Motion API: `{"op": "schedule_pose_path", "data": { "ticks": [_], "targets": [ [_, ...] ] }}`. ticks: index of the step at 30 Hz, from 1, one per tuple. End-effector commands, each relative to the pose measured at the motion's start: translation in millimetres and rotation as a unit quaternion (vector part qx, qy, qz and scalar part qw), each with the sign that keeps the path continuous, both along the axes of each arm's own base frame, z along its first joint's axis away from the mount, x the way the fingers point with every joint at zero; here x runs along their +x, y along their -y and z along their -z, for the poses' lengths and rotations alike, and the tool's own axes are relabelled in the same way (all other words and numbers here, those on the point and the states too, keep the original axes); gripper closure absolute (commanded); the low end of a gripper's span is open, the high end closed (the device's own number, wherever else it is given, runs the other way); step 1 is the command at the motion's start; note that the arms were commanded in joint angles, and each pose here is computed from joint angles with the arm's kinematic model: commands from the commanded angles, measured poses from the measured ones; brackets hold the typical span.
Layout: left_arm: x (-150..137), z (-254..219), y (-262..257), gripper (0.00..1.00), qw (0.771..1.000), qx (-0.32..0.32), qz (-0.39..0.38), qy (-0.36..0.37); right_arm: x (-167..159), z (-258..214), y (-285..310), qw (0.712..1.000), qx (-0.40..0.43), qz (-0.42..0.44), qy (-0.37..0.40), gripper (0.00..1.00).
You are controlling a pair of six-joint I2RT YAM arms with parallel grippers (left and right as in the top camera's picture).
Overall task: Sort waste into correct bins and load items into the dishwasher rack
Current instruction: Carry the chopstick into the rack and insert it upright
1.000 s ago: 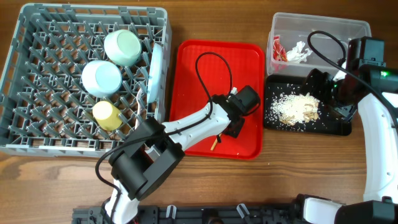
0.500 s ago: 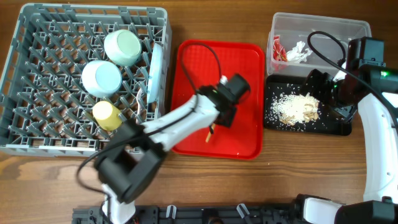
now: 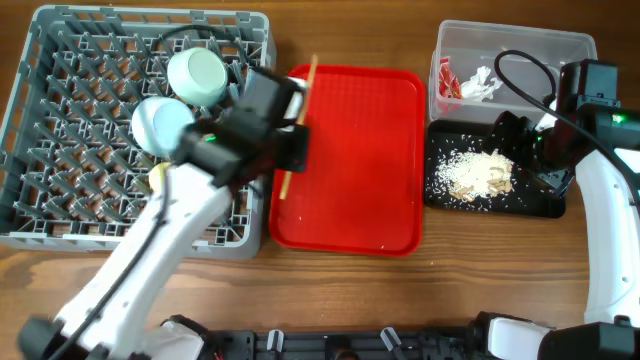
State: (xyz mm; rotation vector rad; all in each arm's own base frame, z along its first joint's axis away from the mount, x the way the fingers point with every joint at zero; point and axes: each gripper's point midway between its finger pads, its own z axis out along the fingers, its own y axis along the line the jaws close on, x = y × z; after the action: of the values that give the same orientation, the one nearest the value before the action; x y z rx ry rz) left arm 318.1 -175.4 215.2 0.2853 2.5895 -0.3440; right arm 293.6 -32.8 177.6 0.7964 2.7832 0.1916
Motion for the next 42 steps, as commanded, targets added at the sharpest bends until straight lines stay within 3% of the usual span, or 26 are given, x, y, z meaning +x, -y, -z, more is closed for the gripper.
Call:
{"op": "schedule_pose_path", "data": {
  "ticks": [1, 10, 17, 30, 42],
  "targets": [
    [2.7, -26.4, -33.0, 0.96, 0.999, 0.000, 0.012, 0.036, 0.9, -7.0, 0.2, 1.000, -0.003, -0.003, 0.011, 0.00],
    [11.0, -13.6, -111.9, 0.96, 0.991, 0.116, -0.060, 0.025, -0.7, -6.6, 0.0, 1.000, -0.002, -0.004, 0.008, 0.00],
    [21.6, 5.2, -136.8, 0.96, 0.988, 0.124, -0.095, -0.006, -0.7, -6.6, 0.0, 1.000, -0.002, -0.003, 0.008, 0.00],
    [46.4, 70.3, -139.7, 0.96, 0.980, 0.153, -0.094, -0.082, -0.9, -6.5, 0.0, 1.000, -0.002, -0.003, 0.008, 0.00],
    [50.3, 95.8, -163.5, 0.96, 0.973, 0.157, -0.121, -0.121, -0.7, -6.6, 0.0, 1.000, -0.002, -0.003, 0.008, 0.00]
  ]
}}
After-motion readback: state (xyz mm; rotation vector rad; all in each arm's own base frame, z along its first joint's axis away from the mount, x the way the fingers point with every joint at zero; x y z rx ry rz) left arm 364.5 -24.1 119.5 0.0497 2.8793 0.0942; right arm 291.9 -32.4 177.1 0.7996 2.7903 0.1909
